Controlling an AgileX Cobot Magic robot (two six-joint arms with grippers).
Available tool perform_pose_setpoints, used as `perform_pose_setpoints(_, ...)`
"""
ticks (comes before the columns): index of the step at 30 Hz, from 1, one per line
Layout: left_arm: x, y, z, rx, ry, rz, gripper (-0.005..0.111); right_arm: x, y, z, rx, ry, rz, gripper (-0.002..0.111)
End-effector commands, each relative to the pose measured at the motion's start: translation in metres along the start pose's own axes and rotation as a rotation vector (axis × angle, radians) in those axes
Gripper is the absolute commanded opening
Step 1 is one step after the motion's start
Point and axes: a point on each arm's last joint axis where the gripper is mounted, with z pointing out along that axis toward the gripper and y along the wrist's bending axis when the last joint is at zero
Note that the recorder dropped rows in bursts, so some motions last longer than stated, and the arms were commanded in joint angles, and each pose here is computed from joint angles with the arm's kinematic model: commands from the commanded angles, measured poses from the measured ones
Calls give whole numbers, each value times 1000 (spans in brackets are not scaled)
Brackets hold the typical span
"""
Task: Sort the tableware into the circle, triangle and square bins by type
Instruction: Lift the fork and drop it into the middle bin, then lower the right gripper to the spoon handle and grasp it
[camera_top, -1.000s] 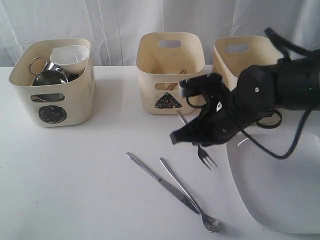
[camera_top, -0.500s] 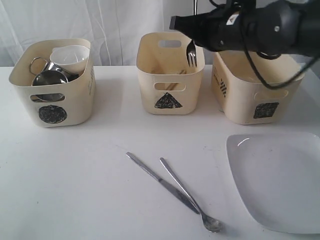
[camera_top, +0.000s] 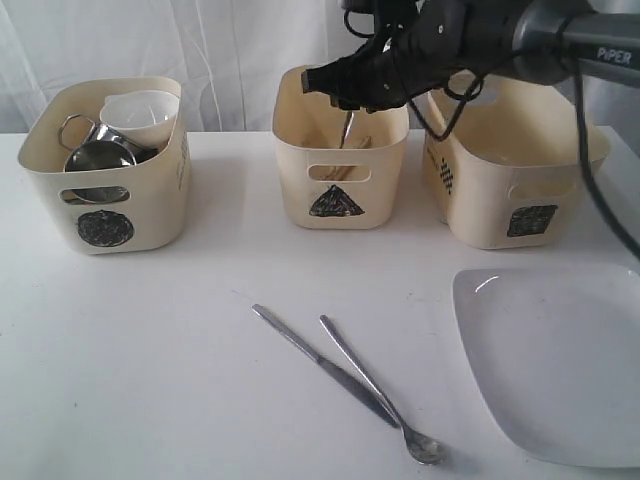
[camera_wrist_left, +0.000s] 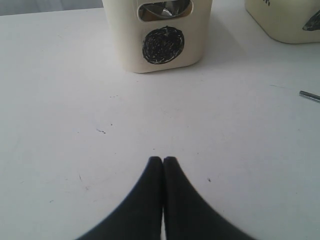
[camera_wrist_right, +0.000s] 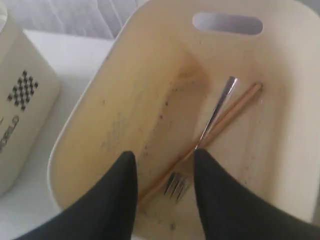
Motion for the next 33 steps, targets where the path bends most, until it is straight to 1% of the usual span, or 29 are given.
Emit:
perform_pose_setpoints(1,1,0,0,1,-1,-16,0,17,-1,-54,27,180,-104,34)
perform_pose_setpoints(2,1,0,0,1,-1,-16,0,28,0,-62,30,239,-142,34)
perform_pose_setpoints(3,1,0,0,1,-1,-16,0,52,6,-74,10,363,-240,34)
perform_pose_setpoints(4,1,0,0,1,-1,-16,0,66,9,-80,-9,429,-286,34)
perform_pose_setpoints(5,1,0,0,1,-1,-16,0,90,18,-89,-42,504,-347,34)
perform_pose_setpoints(7,1,0,0,1,-1,-16,0,120,29,-93,-76,550,-404,34)
perform_pose_setpoints(9,1,0,0,1,-1,-16,0,137,40,-90,-98,548,-435,34)
perform_pose_setpoints(12,1,0,0,1,-1,-16,0,149,58,-86,-132,529,-466,34)
perform_pose_setpoints(15,1,0,0,1,-1,-16,0,157,63,-83,-141,570,-471,34)
perform_pose_setpoints(18,1,0,0,1,-1,-16,0,166,63,-76,-141,613,-478,35)
perform_pose_setpoints(23,1,0,0,1,-1,-16,0,178,61,-63,-138,670,-477,44)
perform_pose_setpoints(33,1,0,0,1,-1,-16,0,194,60,-48,-145,730,-440,44)
